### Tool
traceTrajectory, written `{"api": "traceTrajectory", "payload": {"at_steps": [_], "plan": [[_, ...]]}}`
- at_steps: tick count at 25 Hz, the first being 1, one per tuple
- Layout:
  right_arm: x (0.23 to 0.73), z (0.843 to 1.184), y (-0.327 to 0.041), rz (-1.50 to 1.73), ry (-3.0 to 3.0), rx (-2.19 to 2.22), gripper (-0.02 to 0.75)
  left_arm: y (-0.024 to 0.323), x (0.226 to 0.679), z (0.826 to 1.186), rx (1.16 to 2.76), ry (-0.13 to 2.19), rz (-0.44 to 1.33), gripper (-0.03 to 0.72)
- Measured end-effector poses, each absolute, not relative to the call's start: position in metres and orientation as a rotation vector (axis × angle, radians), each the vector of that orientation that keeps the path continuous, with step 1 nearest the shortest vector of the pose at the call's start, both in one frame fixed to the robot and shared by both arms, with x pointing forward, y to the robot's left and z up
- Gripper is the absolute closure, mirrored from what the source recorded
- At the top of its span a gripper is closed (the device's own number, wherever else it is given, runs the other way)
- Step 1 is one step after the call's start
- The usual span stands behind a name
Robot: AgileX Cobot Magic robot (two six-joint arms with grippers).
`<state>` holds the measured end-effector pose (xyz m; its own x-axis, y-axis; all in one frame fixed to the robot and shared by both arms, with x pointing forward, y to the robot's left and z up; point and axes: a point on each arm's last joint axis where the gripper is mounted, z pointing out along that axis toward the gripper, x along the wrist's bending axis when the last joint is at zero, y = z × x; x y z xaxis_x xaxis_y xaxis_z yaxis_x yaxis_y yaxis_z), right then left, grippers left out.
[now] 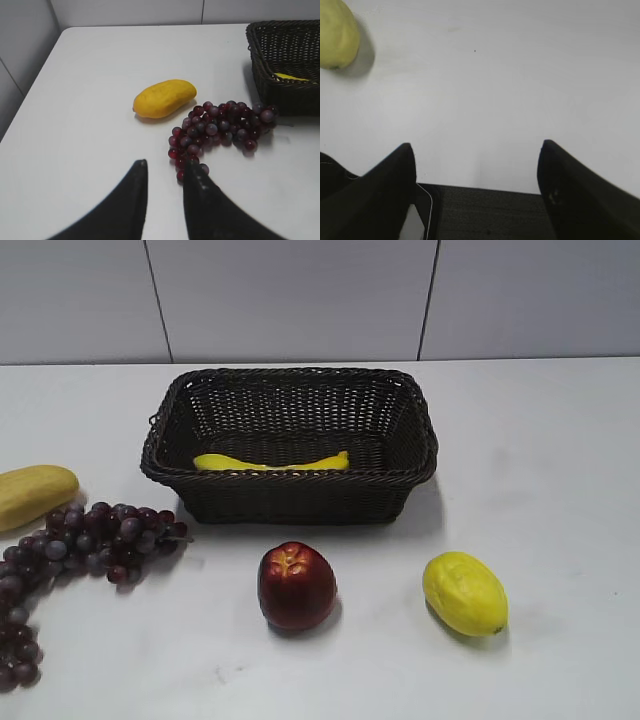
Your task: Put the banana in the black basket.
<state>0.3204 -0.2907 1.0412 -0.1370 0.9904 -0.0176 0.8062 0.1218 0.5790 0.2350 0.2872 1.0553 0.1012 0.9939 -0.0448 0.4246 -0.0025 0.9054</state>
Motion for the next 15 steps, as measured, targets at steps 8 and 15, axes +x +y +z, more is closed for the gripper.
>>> {"api": "traceTrajectory", "payload": {"at_steps": [8,15], "plan": [[0.285,1.052,-0.292,0.798,1.871,1.619,0.164,0.287,0.235,1.055,1.554,1.445,0.871,0.449],[0.259,1.057,-0.294,0.916,1.752,1.51,0.164,0.287,0.235,1.055,1.554,1.445,0.871,0.449]]}}
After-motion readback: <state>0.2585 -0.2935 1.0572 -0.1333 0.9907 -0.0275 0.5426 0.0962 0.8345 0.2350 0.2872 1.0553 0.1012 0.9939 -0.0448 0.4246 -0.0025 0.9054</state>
